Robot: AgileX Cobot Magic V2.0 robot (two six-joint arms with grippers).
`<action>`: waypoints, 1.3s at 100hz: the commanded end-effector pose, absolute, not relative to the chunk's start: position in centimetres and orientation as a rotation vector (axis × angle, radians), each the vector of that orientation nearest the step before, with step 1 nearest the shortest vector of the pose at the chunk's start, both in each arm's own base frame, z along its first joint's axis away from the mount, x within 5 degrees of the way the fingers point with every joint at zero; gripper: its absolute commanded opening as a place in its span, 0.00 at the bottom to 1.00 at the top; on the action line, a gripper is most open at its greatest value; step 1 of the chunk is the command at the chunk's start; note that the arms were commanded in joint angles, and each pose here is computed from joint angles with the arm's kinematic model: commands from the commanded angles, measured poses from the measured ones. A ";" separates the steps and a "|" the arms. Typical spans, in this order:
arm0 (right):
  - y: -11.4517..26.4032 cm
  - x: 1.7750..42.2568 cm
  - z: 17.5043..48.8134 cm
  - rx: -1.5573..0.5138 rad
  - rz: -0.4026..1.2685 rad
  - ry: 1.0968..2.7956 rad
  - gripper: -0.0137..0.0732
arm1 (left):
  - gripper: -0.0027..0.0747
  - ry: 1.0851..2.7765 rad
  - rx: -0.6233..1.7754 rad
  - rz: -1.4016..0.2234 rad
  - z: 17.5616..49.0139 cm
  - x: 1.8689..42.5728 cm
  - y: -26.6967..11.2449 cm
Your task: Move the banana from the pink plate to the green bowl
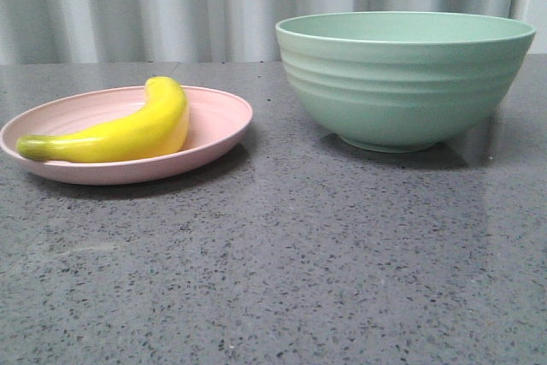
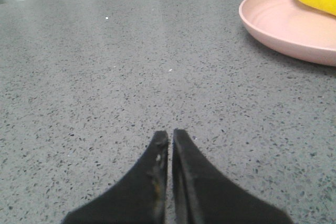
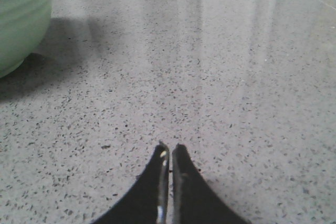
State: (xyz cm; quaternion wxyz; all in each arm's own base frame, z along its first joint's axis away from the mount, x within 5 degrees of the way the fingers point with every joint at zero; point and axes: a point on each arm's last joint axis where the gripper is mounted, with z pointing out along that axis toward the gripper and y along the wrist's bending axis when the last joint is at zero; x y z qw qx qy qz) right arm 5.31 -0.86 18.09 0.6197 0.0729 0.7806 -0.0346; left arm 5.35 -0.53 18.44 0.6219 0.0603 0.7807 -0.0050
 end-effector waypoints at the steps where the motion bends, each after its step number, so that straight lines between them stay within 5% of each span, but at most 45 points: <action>1: -0.9 5.3 17.5 0.163 -0.090 1.778 0.07 | 0.01 1.745 0.121 -0.025 18.1 5.3 -0.5; 86: -0.9 5.3 17.5 0.157 -0.098 1.775 0.07 | 0.01 1.734 0.120 -0.024 18.2 5.3 -0.5; 130: -0.9 5.5 18.5 0.143 -0.096 1.674 0.07 | 0.01 1.597 0.095 -0.027 19.5 5.5 -0.5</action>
